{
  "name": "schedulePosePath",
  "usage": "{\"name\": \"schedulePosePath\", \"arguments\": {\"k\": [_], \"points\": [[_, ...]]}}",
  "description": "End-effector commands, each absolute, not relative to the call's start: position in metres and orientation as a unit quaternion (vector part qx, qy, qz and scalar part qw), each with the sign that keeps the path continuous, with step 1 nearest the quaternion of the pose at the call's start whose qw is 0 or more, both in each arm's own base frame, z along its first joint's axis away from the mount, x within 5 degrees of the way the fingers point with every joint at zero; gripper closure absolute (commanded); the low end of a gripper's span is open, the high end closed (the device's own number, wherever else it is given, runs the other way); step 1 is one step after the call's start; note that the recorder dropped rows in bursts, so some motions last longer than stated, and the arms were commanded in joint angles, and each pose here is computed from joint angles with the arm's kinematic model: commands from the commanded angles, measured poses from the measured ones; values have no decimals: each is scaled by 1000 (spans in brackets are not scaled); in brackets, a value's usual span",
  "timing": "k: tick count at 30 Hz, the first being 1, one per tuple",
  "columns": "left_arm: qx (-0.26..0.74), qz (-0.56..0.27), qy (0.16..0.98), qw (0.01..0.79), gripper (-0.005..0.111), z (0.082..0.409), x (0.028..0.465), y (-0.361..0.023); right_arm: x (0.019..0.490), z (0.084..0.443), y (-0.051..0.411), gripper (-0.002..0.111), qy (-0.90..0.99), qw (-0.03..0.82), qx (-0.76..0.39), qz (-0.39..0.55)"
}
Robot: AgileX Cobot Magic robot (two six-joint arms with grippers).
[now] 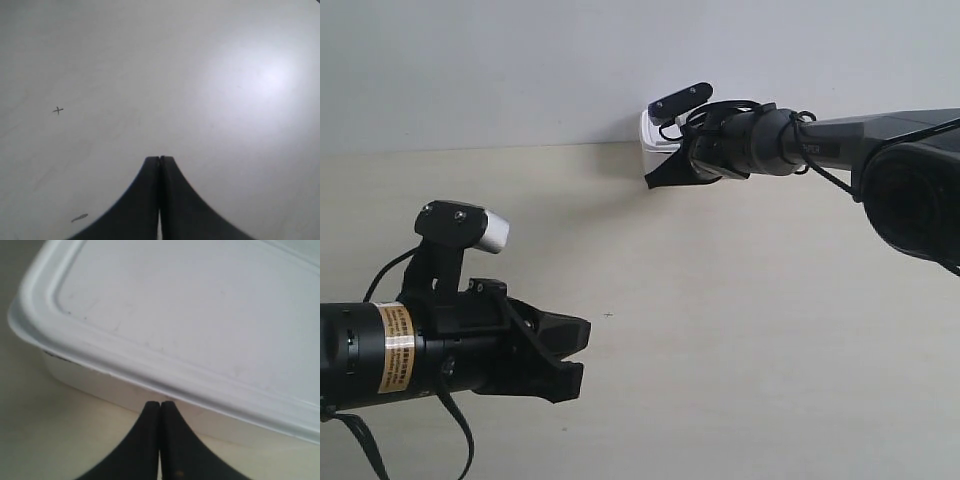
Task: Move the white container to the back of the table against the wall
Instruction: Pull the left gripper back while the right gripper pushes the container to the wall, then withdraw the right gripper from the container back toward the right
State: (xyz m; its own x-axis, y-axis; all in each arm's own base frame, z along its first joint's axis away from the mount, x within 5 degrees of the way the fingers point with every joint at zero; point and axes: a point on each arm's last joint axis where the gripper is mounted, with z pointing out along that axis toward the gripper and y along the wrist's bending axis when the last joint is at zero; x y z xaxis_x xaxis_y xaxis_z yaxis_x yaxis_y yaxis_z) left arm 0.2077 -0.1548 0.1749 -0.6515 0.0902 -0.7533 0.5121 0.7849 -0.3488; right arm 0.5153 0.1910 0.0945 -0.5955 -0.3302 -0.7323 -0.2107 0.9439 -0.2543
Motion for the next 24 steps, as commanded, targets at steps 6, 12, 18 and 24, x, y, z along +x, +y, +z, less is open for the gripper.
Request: {"name": "schedulePosePath", "arguments": {"k": [6, 12, 18, 24], "points": [[173, -284, 863, 380, 107, 176, 205, -155, 518, 100, 186, 108, 890, 423, -143, -88], [174, -283, 863, 380, 107, 176, 205, -155, 513, 97, 194, 108, 898, 412, -132, -78], [174, -283, 863, 380, 107, 176, 205, -155, 502, 91, 195, 108, 903, 402, -135, -69], [174, -283, 863, 380, 107, 176, 205, -155, 487, 96, 190, 108, 903, 403, -136, -59]]}}
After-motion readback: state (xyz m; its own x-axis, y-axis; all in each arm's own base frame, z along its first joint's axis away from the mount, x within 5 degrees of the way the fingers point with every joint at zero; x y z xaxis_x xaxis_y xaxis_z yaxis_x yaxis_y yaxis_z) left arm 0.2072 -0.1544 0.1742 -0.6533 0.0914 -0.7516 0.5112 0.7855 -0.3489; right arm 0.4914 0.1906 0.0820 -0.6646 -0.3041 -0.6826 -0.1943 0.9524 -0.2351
